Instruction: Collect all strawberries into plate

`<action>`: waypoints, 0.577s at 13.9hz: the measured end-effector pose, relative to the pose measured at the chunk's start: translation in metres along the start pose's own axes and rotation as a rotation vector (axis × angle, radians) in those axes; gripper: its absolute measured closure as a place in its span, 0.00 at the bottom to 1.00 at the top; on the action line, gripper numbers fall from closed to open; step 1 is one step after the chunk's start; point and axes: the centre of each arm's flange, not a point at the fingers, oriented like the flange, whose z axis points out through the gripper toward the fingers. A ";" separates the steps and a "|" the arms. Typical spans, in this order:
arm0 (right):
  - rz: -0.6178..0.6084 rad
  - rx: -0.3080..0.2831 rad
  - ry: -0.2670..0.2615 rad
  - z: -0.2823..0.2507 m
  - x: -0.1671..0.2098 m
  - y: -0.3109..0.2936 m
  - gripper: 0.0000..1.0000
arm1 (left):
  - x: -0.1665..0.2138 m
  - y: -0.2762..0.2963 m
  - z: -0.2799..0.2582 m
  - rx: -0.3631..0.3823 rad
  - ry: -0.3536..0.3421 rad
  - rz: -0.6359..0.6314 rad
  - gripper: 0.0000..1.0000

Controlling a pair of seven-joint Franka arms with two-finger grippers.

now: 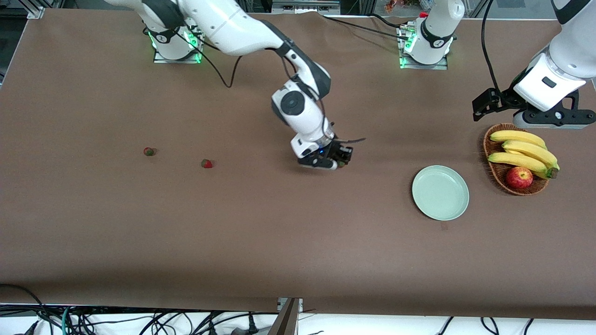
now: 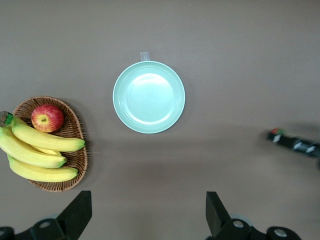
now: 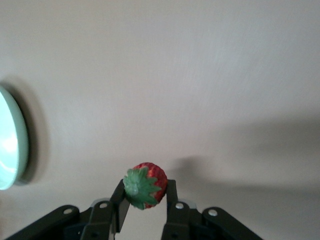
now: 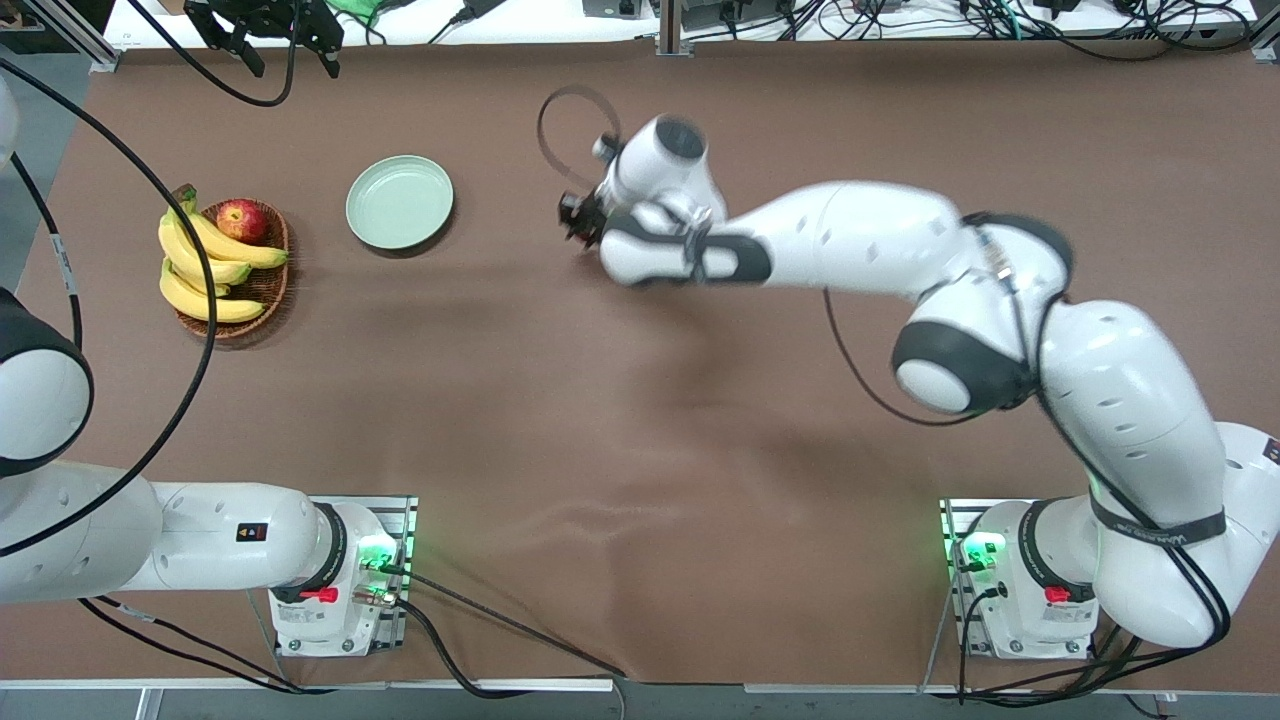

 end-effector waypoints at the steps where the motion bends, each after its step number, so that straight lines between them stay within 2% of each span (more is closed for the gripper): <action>1: 0.017 0.005 0.018 0.010 -0.013 0.000 0.63 | 0.000 0.000 0.000 0.000 0.000 0.000 0.00; 2: 0.036 0.008 0.030 0.012 -0.017 -0.002 0.63 | 0.000 0.000 0.000 0.000 0.000 0.000 0.00; 3: 0.049 0.018 0.039 0.008 -0.014 -0.007 0.58 | 0.000 0.000 0.000 0.000 -0.001 0.000 0.00; 5: 0.058 0.034 0.057 -0.007 0.002 -0.017 0.38 | 0.000 0.000 0.000 0.000 -0.001 0.000 0.00; 6: 0.064 0.013 0.052 -0.016 0.012 -0.021 0.26 | 0.000 0.000 0.000 0.000 -0.001 0.000 0.00; 8: 0.069 -0.082 0.034 -0.046 0.043 -0.023 0.07 | 0.000 0.000 0.000 0.000 -0.001 -0.001 0.00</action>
